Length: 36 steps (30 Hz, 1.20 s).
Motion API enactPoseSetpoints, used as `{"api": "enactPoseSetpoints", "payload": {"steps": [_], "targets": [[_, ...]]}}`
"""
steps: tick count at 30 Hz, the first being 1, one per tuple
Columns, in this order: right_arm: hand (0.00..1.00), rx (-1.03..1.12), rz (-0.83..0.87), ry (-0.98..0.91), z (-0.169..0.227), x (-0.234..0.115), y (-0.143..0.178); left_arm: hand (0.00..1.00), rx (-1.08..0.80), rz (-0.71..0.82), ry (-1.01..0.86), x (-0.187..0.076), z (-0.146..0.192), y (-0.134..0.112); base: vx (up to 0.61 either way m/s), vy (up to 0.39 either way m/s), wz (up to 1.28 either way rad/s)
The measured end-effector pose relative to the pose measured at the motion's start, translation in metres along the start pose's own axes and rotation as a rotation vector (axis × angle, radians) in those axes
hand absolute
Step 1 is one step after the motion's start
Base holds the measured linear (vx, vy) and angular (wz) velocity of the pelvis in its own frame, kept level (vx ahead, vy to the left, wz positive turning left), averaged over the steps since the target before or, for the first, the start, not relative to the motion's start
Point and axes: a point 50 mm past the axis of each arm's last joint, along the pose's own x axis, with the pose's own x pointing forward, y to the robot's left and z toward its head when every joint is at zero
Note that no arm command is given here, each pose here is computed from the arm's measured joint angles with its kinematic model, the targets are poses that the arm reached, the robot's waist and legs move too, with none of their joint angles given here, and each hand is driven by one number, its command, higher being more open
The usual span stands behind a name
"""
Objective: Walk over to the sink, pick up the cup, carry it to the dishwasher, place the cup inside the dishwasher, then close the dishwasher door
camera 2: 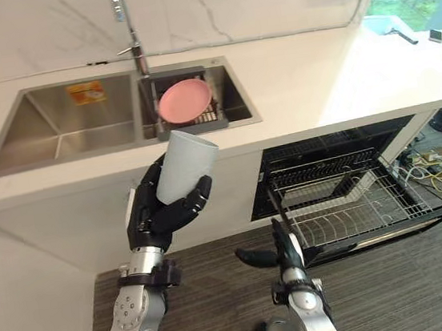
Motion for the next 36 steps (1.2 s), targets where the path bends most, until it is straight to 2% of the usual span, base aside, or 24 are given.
{"api": "enactPoseSetpoints", "payload": {"steps": [5,12,19,26,30,36], "targets": [[1.00,-0.011,-0.078,-0.170,0.035,-0.001,-0.019,0.00,-0.017,-0.032,-0.024,0.006,0.002,-0.014,0.24,-0.065,-0.24],[1.00,0.016,-0.133,-0.280,0.057,-0.021,-0.030,0.00,-0.004,-0.005,-0.064,0.011,0.007,-0.010,0.14,0.048,-0.37],[1.00,0.072,-0.098,-0.379,0.075,-0.030,-0.020,0.00,0.074,0.001,-0.096,0.013,0.011,-0.008,0.08,0.200,-0.75],[1.00,0.182,0.038,-0.548,0.110,-0.044,-0.002,0.00,0.090,0.010,-0.126,0.011,0.019,-0.005,0.08,0.114,-0.63],[1.00,0.237,0.068,-0.568,0.115,-0.045,-0.002,0.00,0.117,0.021,-0.201,0.012,0.035,-0.003,0.04,0.022,-0.67],[1.00,0.272,0.097,-0.567,0.115,-0.045,-0.004,0.00,0.148,0.062,-0.232,0.015,0.040,0.003,-0.03,-0.009,-0.17]]}}
